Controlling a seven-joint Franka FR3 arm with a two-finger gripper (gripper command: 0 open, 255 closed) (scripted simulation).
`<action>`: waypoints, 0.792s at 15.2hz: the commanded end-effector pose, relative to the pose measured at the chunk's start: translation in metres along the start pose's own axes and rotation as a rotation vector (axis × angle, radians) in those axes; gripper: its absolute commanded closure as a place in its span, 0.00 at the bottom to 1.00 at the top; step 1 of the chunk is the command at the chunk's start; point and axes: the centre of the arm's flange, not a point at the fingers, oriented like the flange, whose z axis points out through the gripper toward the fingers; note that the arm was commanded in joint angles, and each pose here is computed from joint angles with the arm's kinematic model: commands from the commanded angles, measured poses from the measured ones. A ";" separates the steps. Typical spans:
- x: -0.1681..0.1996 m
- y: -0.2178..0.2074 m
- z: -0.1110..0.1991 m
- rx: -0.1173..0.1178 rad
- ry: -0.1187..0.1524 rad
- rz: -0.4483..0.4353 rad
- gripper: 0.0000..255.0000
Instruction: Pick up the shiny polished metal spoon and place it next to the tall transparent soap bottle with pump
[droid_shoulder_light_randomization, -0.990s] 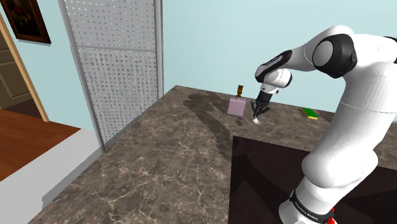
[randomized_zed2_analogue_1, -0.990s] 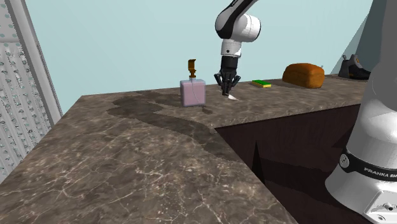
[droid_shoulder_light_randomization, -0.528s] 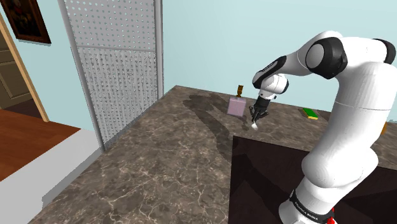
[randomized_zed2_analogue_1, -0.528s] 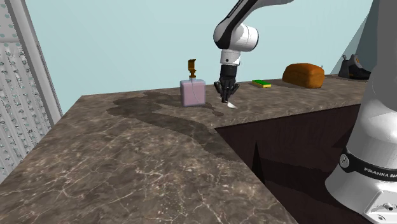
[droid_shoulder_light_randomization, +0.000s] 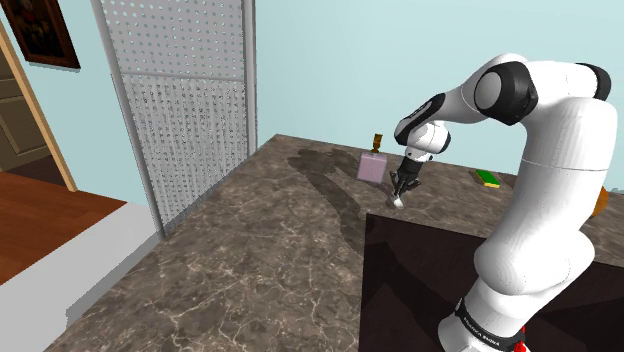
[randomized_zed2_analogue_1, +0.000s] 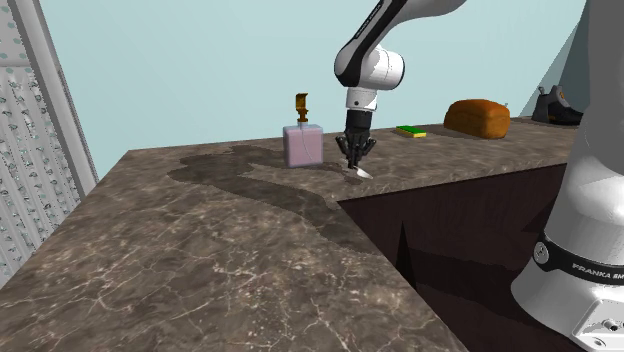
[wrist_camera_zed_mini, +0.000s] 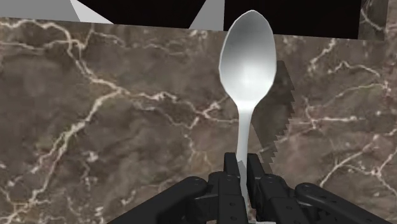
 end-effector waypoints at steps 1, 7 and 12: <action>0.000 0.000 0.000 0.000 0.000 0.000 1.00; 0.000 0.000 0.000 0.000 0.000 0.000 0.00; 0.000 0.000 -0.039 0.000 0.000 0.000 0.00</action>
